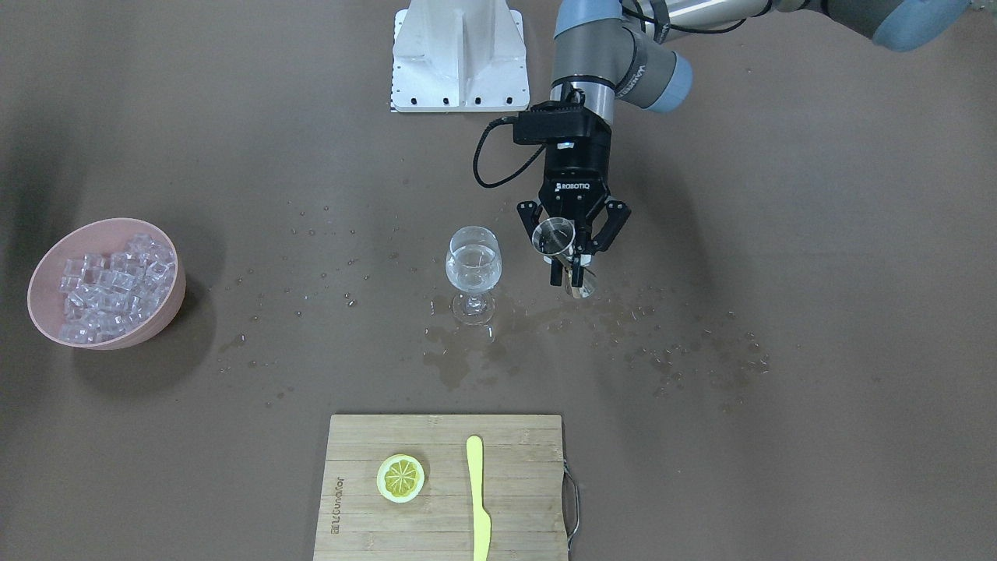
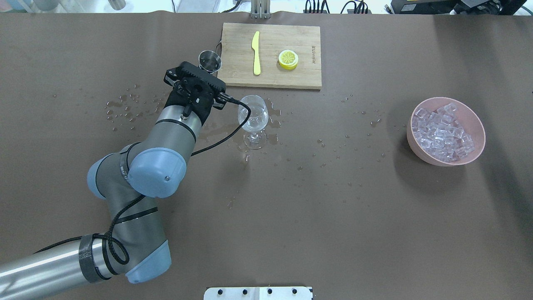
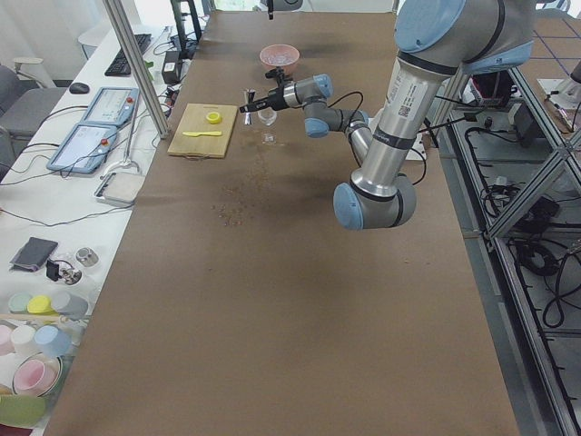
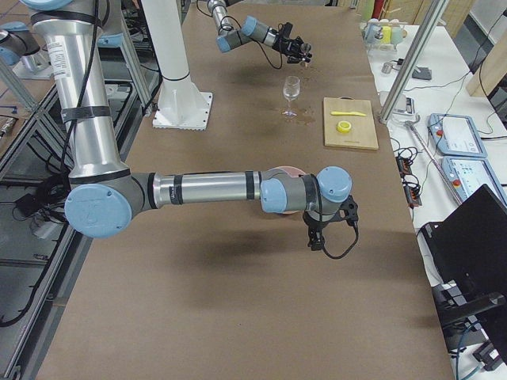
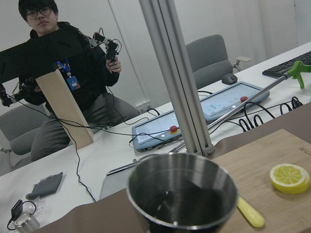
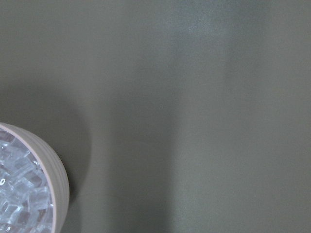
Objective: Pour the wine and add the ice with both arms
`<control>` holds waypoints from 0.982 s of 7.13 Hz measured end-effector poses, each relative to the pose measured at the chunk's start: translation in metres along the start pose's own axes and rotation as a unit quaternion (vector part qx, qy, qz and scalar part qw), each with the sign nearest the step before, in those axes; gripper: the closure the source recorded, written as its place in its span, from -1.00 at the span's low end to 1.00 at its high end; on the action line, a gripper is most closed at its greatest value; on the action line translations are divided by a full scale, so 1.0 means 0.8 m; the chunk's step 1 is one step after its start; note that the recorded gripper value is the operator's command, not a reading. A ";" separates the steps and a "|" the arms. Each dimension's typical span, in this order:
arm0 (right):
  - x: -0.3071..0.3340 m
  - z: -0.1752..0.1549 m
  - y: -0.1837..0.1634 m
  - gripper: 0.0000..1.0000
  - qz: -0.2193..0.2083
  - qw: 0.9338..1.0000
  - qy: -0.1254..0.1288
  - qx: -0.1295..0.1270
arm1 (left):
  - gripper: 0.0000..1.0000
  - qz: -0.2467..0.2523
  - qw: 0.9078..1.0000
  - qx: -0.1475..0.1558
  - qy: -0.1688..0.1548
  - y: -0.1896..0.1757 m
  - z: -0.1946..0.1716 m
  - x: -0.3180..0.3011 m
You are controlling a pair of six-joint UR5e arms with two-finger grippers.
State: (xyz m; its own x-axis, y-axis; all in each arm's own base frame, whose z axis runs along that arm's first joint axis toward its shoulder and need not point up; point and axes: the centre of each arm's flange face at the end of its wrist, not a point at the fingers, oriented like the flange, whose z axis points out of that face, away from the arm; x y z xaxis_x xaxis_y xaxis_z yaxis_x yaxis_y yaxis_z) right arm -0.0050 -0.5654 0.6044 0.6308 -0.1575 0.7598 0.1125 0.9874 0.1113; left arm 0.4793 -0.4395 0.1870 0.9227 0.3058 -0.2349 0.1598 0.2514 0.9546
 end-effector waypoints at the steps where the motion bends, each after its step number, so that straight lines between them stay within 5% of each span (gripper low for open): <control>1: 0.000 0.001 0.000 -1.00 0.000 1.000 0.000 -0.001 | 1.00 0.047 0.999 -0.002 0.002 -0.006 -0.003 0.009; 4: -0.001 0.003 -0.001 -1.00 -0.001 1.000 -0.001 -0.002 | 1.00 0.173 0.984 -0.039 -0.007 -0.021 0.001 0.028; 7: -0.001 0.006 -0.001 -1.00 0.000 1.000 -0.002 -0.005 | 1.00 0.285 0.957 -0.059 -0.008 -0.025 -0.004 0.040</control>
State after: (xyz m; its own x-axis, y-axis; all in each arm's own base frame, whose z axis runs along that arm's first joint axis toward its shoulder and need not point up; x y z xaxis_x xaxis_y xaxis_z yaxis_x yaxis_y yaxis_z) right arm -0.0094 -0.5661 0.6070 0.6274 -0.1582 0.7625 0.1200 0.9871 0.1060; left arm 0.5044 -0.4318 0.1598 0.8542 0.4092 0.3208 -0.4100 0.1505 0.8996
